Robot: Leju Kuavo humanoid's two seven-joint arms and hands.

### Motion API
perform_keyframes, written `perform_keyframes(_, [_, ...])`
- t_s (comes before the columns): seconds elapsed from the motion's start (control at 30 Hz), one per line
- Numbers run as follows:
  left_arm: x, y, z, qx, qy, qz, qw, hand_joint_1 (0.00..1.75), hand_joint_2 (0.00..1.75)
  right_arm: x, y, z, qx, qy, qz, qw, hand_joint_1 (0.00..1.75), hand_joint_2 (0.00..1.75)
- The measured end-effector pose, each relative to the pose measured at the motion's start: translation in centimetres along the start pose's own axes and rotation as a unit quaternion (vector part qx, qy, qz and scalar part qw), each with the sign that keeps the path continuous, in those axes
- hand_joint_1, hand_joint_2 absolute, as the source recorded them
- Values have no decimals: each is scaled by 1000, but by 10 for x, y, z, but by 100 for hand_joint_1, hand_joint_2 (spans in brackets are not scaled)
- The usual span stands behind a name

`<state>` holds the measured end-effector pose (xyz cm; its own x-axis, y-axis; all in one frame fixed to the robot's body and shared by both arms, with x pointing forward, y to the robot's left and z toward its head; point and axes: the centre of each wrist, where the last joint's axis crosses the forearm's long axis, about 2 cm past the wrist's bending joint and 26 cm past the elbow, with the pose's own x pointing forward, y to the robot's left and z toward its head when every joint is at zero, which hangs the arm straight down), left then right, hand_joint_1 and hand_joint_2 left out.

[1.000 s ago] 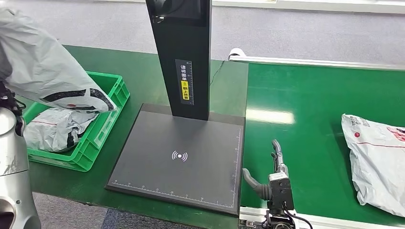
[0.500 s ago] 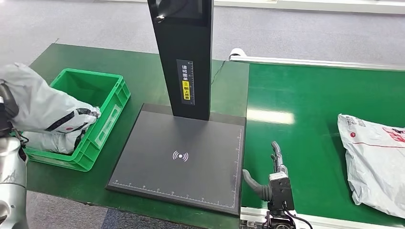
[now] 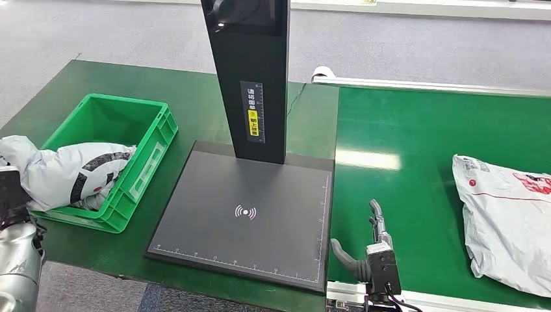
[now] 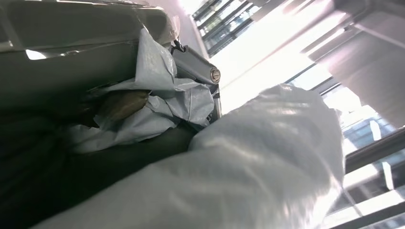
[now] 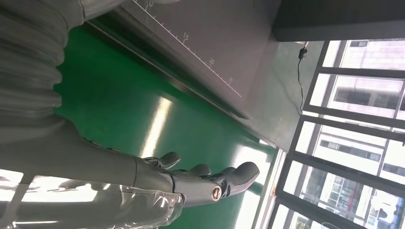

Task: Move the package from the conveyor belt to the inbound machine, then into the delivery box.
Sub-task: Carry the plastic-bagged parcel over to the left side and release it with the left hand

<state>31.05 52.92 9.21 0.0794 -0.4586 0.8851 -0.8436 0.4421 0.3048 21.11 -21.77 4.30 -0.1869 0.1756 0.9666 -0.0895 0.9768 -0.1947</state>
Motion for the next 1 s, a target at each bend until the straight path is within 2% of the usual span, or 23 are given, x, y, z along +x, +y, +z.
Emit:
perform_keyframes(0.07, [-3, 0, 2, -7, 15, -4, 1000, 18, 175, 1, 0, -1, -1, -1, 0, 1000, 0, 175])
perform_keyframes(0.1, [-4, -1, 3, -12, 22, -3, 1000, 0, 175, 1, 0, -1, -2, -2, 0, 1000, 0, 175])
perform_keyframes(0.23, [-4, -3, 2, -27, 33, 15, 999, 0, 175, 3, -1, -3, -5, -5, 1, 1000, 0, 175])
perform_keyframes(0.4, [4, -6, -4, -30, 19, 38, 999, 0, 175, 2, -2, -3, -7, -4, 2, 1000, 0, 175])
perform_keyframes(0.8, [55, -10, -32, 2, -71, 97, 993, 0, 175, 2, -4, -3, -20, -4, 0, 1000, 0, 175])
perform_keyframes(1.0, [70, -7, -36, 15, -104, 115, 988, 0, 175, 1, -5, -2, -25, -4, 0, 1000, 0, 175])
